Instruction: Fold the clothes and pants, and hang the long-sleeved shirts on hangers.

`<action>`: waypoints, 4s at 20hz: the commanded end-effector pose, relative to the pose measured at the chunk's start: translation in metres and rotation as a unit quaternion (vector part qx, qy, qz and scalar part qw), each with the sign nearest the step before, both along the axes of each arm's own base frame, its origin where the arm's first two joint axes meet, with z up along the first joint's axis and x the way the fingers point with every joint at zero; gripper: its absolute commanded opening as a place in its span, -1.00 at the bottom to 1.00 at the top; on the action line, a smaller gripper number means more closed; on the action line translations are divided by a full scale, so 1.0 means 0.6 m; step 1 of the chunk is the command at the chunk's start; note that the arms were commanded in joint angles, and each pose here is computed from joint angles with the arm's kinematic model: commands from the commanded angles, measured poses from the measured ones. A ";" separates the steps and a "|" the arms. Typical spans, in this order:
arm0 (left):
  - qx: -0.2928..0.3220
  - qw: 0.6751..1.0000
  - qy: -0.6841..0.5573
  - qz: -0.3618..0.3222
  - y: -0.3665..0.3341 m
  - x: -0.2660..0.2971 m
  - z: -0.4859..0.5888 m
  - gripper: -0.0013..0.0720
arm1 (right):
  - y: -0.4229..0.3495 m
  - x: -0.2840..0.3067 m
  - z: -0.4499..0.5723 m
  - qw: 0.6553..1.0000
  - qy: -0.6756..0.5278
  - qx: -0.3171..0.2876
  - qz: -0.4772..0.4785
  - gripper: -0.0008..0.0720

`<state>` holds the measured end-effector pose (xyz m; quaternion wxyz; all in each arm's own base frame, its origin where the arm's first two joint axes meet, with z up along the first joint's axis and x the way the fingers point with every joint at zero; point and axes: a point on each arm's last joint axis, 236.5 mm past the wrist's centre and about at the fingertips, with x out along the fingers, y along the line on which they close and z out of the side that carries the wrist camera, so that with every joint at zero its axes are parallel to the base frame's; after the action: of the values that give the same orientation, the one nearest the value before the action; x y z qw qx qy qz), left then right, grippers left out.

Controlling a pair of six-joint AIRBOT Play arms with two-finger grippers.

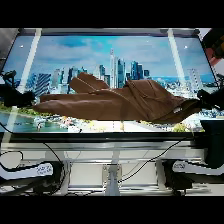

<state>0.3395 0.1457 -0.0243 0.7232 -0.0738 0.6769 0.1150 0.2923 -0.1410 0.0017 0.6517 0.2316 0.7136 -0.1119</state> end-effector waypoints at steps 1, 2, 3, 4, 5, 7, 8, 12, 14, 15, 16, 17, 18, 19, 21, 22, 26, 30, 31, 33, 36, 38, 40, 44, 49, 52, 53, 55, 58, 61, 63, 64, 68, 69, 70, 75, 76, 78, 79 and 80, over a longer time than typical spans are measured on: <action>0.023 0.998 0.064 -0.017 0.016 -0.041 -0.008 -0.89 | 0.023 -0.082 -0.041 0.995 0.096 0.027 0.015 -0.92; 0.022 0.997 0.066 -0.017 0.016 -0.043 -0.008 -0.89 | 0.029 -0.104 -0.051 0.992 0.121 0.034 0.017 -0.92; 0.025 0.997 0.078 -0.017 0.018 -0.052 -0.008 -0.89 | 0.033 -0.121 -0.056 0.989 0.140 0.038 0.020 -0.92; 0.032 0.995 0.094 -0.018 0.024 -0.064 -0.007 -0.89 | 0.034 -0.135 -0.062 0.987 0.156 0.038 0.022 -0.92; 0.041 0.993 0.105 -0.019 0.030 -0.072 -0.005 -0.89 | 0.033 -0.142 -0.065 0.986 0.163 0.037 0.023 -0.92; 0.049 0.993 0.109 -0.020 0.036 -0.075 -0.003 -0.89 | 0.032 -0.140 -0.069 0.986 0.159 0.034 0.022 -0.92; 0.050 0.993 0.107 -0.020 0.037 -0.073 -0.004 -0.88 | 0.030 -0.138 -0.071 0.987 0.156 0.032 0.022 -0.87; 0.050 0.993 0.103 -0.021 0.037 -0.070 -0.004 0.92 | 0.027 -0.132 -0.073 0.988 0.149 0.027 0.021 0.66; 0.053 0.993 0.099 -0.022 0.039 -0.067 -0.004 0.93 | 0.026 -0.130 -0.074 0.989 0.146 0.025 0.020 0.66; 0.055 0.994 0.094 -0.022 0.040 -0.063 -0.004 0.93 | 0.025 -0.127 -0.074 0.989 0.142 0.024 0.020 0.66; 0.056 0.994 0.090 -0.023 0.041 -0.060 -0.004 0.92 | 0.023 -0.119 -0.074 0.991 0.132 0.021 0.019 0.65; 0.059 0.994 0.084 -0.023 0.043 -0.055 -0.003 0.92 | 0.020 -0.106 -0.070 0.993 0.117 0.018 0.017 0.63; 0.062 0.995 0.076 -0.024 0.046 -0.048 0.000 0.89 | 0.014 -0.083 -0.062 0.996 0.092 0.012 0.013 0.63; 0.066 0.996 0.064 -0.023 0.049 -0.038 0.007 0.63 | 0.003 -0.057 -0.048 0.998 0.064 0.000 0.008 0.62; 0.077 0.997 0.020 -0.022 0.058 0.000 0.038 0.37 | -0.032 0.010 0.007 0.999 -0.011 -0.040 0.000 0.52; 0.088 0.996 -0.009 -0.024 0.064 0.026 0.061 0.28 | -0.048 0.043 0.042 0.997 -0.054 -0.060 -0.004 0.52; 0.104 0.985 -0.130 -0.052 0.035 0.134 0.145 0.11 | -0.046 0.173 0.222 0.962 -0.259 -0.081 0.011 0.02; 0.080 0.967 -0.220 -0.096 -0.054 0.216 0.179 -0.64 | -0.016 0.200 0.402 0.910 -0.397 -0.112 0.043 -0.91; 0.079 0.962 -0.236 -0.111 -0.076 0.232 0.186 -0.70 | 0.002 0.194 0.446 0.893 -0.430 -0.118 0.059 -0.92; 0.080 0.953 -0.261 -0.135 -0.114 0.255 0.197 -0.70 | 0.036 0.161 0.508 0.870 -0.468 -0.132 0.084 -0.92; 0.077 0.949 -0.268 -0.151 -0.142 0.262 0.200 -0.70 | 0.067 0.093 0.525 0.861 -0.474 -0.158 0.097 -0.92; 0.077 0.949 -0.267 -0.150 -0.141 0.262 0.200 -0.70 | 0.096 0.040 0.466 0.875 -0.448 -0.150 0.110 -0.92; 0.077 0.949 -0.266 -0.149 -0.139 0.261 0.200 -0.70 | 0.132 -0.015 0.381 0.889 -0.419 -0.134 0.129 -0.92; 0.075 0.950 -0.267 -0.146 -0.140 0.261 0.200 -0.70 | 0.221 -0.115 0.211 0.883 -0.375 -0.104 0.260 -0.92; 0.067 0.950 -0.269 -0.142 -0.145 0.261 0.199 -0.70 | 0.289 -0.190 0.000 0.863 -0.299 -0.025 0.406 0.05; 0.062 0.950 -0.270 -0.142 -0.148 0.262 0.199 -0.70 | 0.311 -0.202 -0.068 0.827 -0.301 -0.010 0.474 0.18; 0.062 0.950 -0.270 -0.141 -0.148 0.262 0.199 -0.70 | 0.320 -0.195 -0.070 0.808 -0.318 -0.013 0.496 0.46; 0.063 0.950 -0.272 -0.142 -0.148 0.263 0.200 -0.70 | 0.327 -0.174 -0.064 0.780 -0.343 -0.030 0.523 0.60; 0.063 0.950 -0.272 -0.141 -0.148 0.264 0.199 -0.70 | 0.339 -0.186 -0.095 0.776 -0.312 0.003 0.549 0.56; 0.062 0.950 -0.272 -0.141 -0.148 0.264 0.199 -0.70 | 0.355 -0.164 -0.103 0.731 -0.326 -0.011 0.599 0.58; 0.062 0.950 -0.272 -0.142 -0.148 0.264 0.199 -0.70 | 0.364 -0.152 -0.106 0.718 -0.333 -0.020 0.611 0.58; 0.062 0.950 -0.272 -0.141 -0.148 0.264 0.199 -0.70 | 0.370 -0.151 -0.111 0.711 -0.330 -0.018 0.621 0.58; 0.062 0.950 -0.270 -0.142 -0.149 0.262 0.198 -0.70 | 0.380 -0.112 -0.125 0.691 -0.343 -0.051 0.634 0.57; 0.062 0.950 -0.270 -0.142 -0.149 0.263 0.198 -0.70 | 0.385 -0.113 -0.131 0.688 -0.339 -0.046 0.639 0.57; 0.062 0.950 -0.270 -0.142 -0.149 0.263 0.198 -0.70 | 0.391 -0.119 -0.139 0.686 -0.332 -0.038 0.647 0.57; 0.062 0.950 -0.270 -0.142 -0.149 0.262 0.198 -0.70 | 0.418 -0.140 -0.158 0.667 -0.313 -0.011 0.676 0.57; 0.062 0.950 -0.270 -0.142 -0.149 0.262 0.198 -0.70 | 0.420 -0.141 -0.158 0.664 -0.313 -0.011 0.679 0.57; 0.062 0.950 -0.270 -0.142 -0.149 0.262 0.198 -0.70 | 0.416 -0.139 -0.159 0.662 -0.312 -0.017 0.681 0.53; 0.062 0.950 -0.270 -0.142 -0.149 0.262 0.198 -0.70 | 0.412 -0.136 -0.160 0.660 -0.310 -0.023 0.684 0.53; 0.062 0.950 -0.270 -0.142 -0.149 0.262 0.198 -0.70 | 0.407 -0.132 -0.160 0.659 -0.309 -0.032 0.685 0.52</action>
<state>0.4967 0.0568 0.0946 0.8912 0.0388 0.4510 0.0292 0.2098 0.1067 -0.0927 0.7361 -0.3069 0.4260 0.4272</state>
